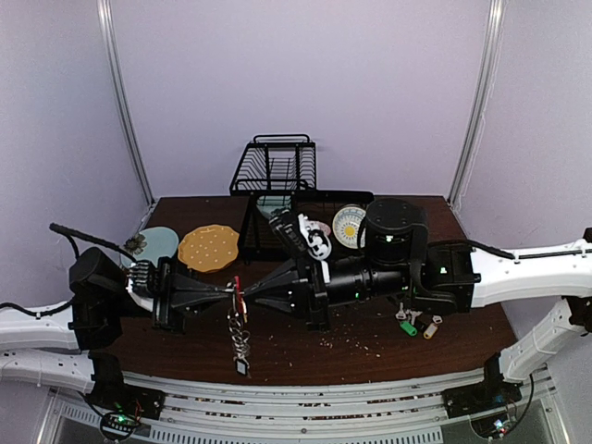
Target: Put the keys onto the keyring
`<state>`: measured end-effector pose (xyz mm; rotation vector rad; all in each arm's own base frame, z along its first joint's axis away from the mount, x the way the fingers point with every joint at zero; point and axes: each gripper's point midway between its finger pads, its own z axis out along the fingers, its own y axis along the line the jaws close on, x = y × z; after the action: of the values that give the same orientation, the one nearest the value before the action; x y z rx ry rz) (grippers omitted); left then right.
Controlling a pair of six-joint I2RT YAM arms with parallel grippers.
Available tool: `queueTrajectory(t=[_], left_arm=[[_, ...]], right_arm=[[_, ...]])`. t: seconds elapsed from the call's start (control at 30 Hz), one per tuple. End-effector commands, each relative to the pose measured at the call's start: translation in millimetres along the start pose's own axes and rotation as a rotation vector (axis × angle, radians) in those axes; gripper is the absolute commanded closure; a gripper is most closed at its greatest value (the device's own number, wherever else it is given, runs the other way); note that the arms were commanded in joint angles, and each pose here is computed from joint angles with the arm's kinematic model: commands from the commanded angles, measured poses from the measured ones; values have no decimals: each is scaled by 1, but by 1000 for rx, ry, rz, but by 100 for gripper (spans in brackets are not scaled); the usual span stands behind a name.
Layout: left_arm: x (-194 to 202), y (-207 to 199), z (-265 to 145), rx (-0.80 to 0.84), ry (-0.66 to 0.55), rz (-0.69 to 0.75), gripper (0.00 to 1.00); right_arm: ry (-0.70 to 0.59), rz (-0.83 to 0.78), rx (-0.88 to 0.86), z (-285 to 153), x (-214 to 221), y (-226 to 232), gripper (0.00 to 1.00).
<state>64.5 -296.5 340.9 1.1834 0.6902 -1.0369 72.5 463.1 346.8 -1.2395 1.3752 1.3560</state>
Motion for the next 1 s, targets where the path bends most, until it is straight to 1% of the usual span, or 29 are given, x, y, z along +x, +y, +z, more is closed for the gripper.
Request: queueTrajectory(t=[0.0, 0.27, 0.53, 0.63, 0.73, 0.8, 0.97], left_arm=[[-17, -1, 0, 13, -61, 37, 100], [-16, -1, 1, 16, -63, 21, 100], [-14, 1, 2, 4, -51, -4, 100], [-9, 13, 6, -44, -15, -61, 100], [-6, 20, 15, -46, 27, -166, 100], [-10, 17, 19, -12, 16, -211, 100], [-19, 11, 17, 20, -53, -278, 100]], right_arm=[[-25, 0, 17, 1, -6, -6, 100], [38, 3, -16, 8, 8, -4, 100], [-18, -12, -15, 3, -2, -2, 100], [-6, -27, -32, -2, -1, 3, 100], [48, -46, -41, -11, 5, 8, 100], [64, -51, -44, -19, 3, 13, 100], [9, -60, -40, -27, -10, 16, 100]])
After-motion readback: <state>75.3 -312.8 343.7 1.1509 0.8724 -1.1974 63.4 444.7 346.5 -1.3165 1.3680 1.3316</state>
